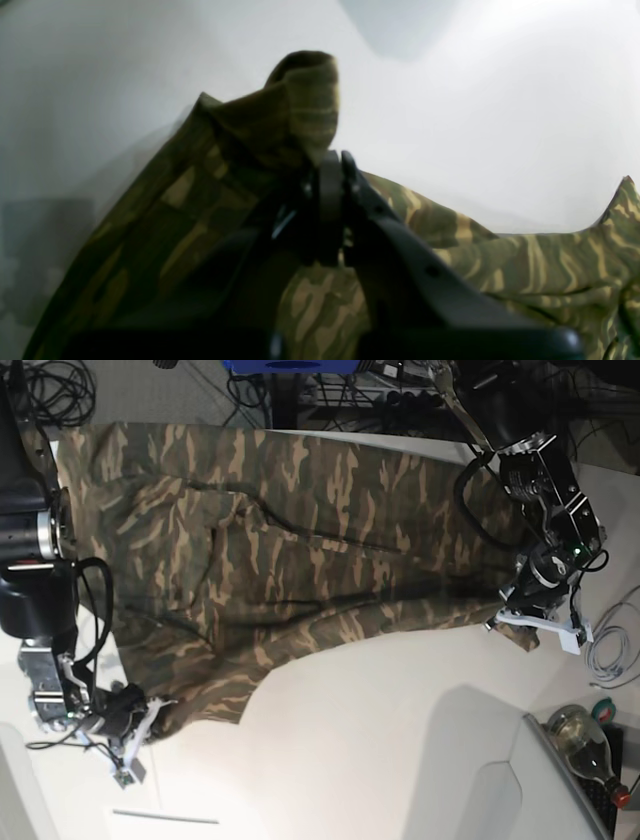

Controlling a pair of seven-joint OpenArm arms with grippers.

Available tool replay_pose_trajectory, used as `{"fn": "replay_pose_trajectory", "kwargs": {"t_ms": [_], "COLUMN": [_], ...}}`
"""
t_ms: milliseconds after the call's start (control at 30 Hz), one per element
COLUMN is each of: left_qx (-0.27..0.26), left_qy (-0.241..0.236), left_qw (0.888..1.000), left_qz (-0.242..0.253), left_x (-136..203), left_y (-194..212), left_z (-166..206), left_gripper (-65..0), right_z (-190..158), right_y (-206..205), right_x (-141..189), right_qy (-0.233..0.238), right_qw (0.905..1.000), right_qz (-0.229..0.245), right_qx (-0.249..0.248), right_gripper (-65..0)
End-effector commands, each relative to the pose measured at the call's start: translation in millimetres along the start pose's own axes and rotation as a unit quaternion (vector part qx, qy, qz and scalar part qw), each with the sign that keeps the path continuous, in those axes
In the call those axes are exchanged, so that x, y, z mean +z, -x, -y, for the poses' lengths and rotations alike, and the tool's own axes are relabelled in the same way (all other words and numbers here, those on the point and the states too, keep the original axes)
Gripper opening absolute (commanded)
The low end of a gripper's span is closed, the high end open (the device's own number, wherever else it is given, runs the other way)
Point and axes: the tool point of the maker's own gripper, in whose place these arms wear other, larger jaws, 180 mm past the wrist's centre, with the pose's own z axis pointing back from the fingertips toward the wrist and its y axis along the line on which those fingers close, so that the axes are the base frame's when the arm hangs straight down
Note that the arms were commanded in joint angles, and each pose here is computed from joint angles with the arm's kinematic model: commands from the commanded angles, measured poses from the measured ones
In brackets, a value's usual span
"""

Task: Layout the t-shirt on the table in an organized manner, then fold the t-shirt properly
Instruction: 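Grasp the shirt edge with the right gripper and pull it taut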

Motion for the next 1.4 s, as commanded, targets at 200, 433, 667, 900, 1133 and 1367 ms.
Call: {"fn": "replay_pose_trajectory", "kwargs": {"t_ms": [200, 433, 667, 900, 1133, 1367], "left_qx": [-0.004, -0.004, 0.000, 0.005, -0.014, -0.012], "left_qy": [0.007, 0.011, 0.006, 0.008, 0.033, 0.036], "left_qw": [1.000, 0.999, 0.999, 0.996, 0.995, 0.995], "left_qz": [0.026, 0.035, 0.033, 0.091, 0.092, 0.093], "left_x": [3, 3, 2, -4, -16, -16], "left_y": [-18, -27, -22, -37, -23, -22], "left_z": [5, 9, 3, 4, 26, 30], "left_gripper": [-65.0, -65.0, -65.0, -65.0, -65.0, -65.0], "right_z": [16, 16, -9, -14, -23, -11], "right_y": [-51, -64, -28, -21, -8, 17], "right_x": [13, 16, 10, 27, 42, 82], "right_qy": [0.010, 0.007, -0.047, -0.037, -0.032, 0.016], "right_qw": [0.9964, 0.9939, 0.9957, 0.9931, 0.9910, 0.9935], "right_qz": [0.083, 0.109, 0.077, 0.091, 0.085, 0.065], "right_qx": [0.012, 0.016, 0.021, 0.064, 0.098, 0.092], "right_gripper": [-65.0, -65.0, -65.0, -65.0, -65.0, -65.0]}}
